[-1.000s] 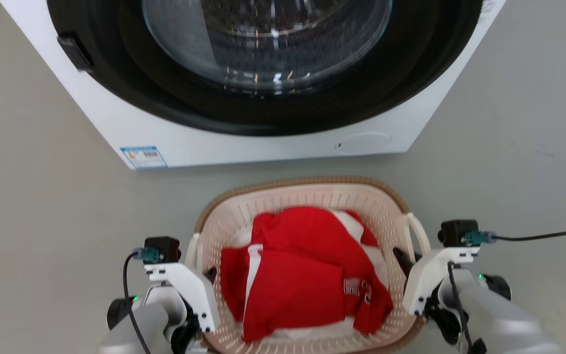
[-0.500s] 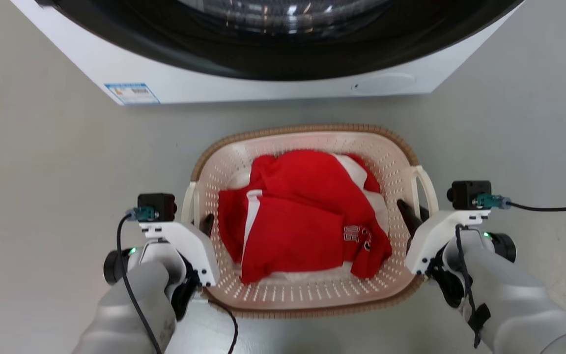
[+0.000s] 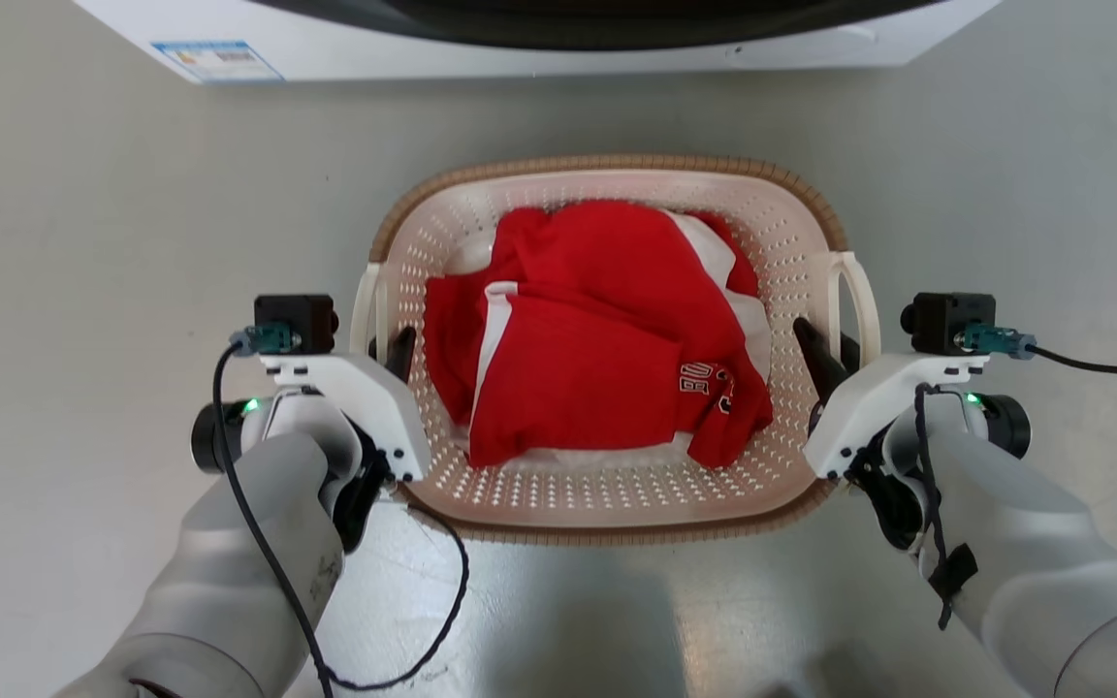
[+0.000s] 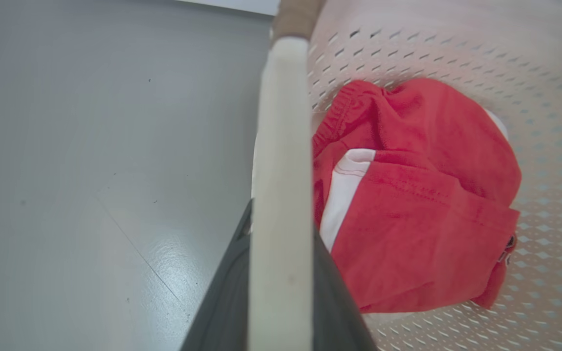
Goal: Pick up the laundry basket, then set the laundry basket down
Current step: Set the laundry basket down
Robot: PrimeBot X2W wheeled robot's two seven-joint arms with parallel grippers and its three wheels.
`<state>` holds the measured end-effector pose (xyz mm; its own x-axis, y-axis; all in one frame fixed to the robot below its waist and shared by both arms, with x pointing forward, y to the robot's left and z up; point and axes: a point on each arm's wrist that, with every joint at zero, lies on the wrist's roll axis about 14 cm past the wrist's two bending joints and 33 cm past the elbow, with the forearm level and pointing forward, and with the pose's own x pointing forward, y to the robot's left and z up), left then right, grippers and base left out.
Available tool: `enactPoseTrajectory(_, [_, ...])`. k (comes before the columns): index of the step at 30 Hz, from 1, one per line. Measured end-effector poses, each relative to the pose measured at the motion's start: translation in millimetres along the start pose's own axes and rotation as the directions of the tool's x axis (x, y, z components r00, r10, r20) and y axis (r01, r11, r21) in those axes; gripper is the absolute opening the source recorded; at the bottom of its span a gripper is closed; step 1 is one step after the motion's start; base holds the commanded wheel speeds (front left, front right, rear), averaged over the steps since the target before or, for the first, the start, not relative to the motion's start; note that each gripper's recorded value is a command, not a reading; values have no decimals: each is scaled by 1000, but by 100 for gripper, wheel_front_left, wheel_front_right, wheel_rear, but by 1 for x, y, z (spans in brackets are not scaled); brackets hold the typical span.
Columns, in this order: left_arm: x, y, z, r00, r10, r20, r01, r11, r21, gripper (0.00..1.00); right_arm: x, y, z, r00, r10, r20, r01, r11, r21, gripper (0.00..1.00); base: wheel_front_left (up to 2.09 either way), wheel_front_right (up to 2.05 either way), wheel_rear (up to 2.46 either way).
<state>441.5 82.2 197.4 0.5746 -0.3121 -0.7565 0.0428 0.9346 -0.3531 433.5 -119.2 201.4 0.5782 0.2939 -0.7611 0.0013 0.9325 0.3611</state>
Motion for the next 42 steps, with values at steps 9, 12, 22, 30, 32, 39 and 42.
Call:
enactPoseTrajectory(9, [21,10,-11,1000,19,-18,-19,1000,-18,0,23,-11,-12,999,-4,-32,5,1000,13,0,0,0,0])
enactPoseTrajectory(12, [25,15,-17,999,32,-29,-33,999,-27,0,27,-13,-18,999,-8,-43,9,1000,26,0,0,0,0])
enactPoseTrajectory(22, [39,21,-17,999,42,-20,-43,998,-46,0,43,-22,-18,999,-15,-40,16,1000,23,0,0,0,0])
enactPoseTrajectory(30, [45,26,-25,998,51,-32,-53,997,-49,0,50,-27,-27,998,-21,-56,22,999,23,0,0,0,0])
enactPoseTrajectory(32, [47,29,-28,998,56,-35,-58,997,-53,0,53,-28,-28,998,-23,-57,25,999,28,0,0,0,0])
enactPoseTrajectory(39, [51,35,-27,997,67,-31,-68,997,-35,94,59,-30,-31,998,-25,-62,27,999,28,40,0,0,0])
enactPoseTrajectory(42, [50,42,-28,996,81,-34,-82,996,-30,100,58,-38,-29,997,-44,-58,45,999,27,100,0,0,0])
